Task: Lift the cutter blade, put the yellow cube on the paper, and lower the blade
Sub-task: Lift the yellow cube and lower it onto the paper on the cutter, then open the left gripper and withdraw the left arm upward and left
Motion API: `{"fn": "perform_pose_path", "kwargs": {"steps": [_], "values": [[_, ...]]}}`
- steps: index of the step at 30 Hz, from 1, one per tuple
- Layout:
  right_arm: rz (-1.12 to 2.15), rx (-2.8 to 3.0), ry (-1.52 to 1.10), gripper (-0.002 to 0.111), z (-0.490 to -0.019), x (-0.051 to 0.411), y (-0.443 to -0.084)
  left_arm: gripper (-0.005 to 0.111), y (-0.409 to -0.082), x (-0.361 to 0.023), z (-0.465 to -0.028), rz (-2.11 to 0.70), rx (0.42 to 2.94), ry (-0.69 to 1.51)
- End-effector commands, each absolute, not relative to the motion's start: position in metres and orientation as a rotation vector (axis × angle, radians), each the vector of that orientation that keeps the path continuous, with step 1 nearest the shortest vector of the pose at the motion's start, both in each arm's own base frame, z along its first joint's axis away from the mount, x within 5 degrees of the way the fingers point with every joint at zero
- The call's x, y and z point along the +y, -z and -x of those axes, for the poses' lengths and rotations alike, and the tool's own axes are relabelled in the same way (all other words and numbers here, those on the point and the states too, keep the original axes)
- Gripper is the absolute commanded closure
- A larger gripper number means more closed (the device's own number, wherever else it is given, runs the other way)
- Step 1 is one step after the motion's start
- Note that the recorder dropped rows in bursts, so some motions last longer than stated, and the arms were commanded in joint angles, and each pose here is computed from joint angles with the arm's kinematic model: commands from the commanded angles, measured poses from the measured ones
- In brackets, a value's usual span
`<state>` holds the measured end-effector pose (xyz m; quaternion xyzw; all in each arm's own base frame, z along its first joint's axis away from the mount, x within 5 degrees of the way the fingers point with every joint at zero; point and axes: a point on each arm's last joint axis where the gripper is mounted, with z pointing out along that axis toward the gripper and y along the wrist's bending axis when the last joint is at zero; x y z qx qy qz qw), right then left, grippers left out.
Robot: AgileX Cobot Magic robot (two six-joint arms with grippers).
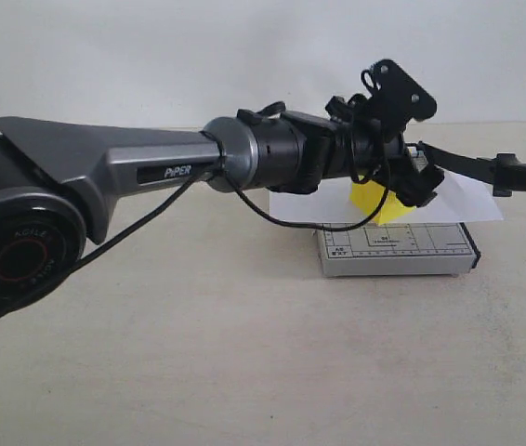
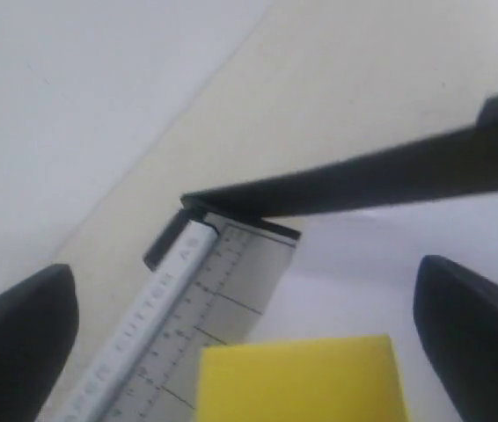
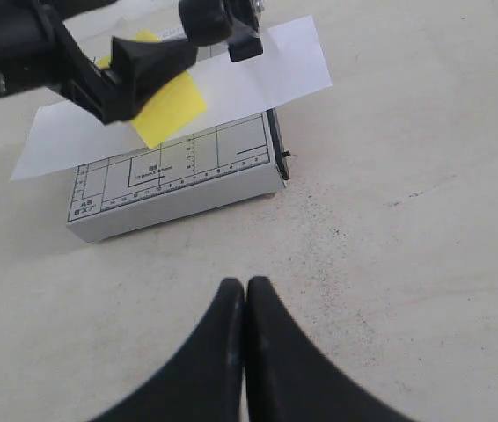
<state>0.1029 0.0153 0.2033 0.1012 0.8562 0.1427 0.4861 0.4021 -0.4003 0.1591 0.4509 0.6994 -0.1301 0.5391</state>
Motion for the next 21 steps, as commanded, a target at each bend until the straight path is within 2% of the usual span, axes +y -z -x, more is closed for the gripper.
{"fn": "perform_pose_path", "kwargs": {"steps": [1,7,9,12,16,17,21], "values": [[-0.248,2.083,-0.342,0.108,-0.103,0.015,-0.202,0.01,-0.212,-0.394,-0.402,-0.947,1.627,0.307],[-0.248,2.083,-0.342,0.108,-0.103,0.015,-0.202,0.01,-0.257,-0.385,-0.396,-0.727,1.673,0.456],[-0.248,2.083,-0.342,0.108,-0.103,0.015,-0.202,0.016,-0.267,-0.383,-0.394,-0.635,1.699,0.535],[-0.248,2.083,-0.342,0.108,-0.103,0.015,-0.202,0.043,-0.28,-0.381,-0.389,-0.557,1.714,0.634],[-0.248,2.083,-0.342,0.108,-0.103,0.015,-0.202,0.098,-0.288,-0.39,-0.37,-0.666,1.677,0.858],[-0.248,2.083,-0.342,0.108,-0.103,0.015,-0.202,0.101,-0.288,-0.393,-0.365,-0.72,1.655,0.918],[-0.248,2.083,-0.342,0.108,-0.103,0.015,-0.202,0.101,-0.284,-0.403,-0.344,-0.841,1.626,1.203]]}}
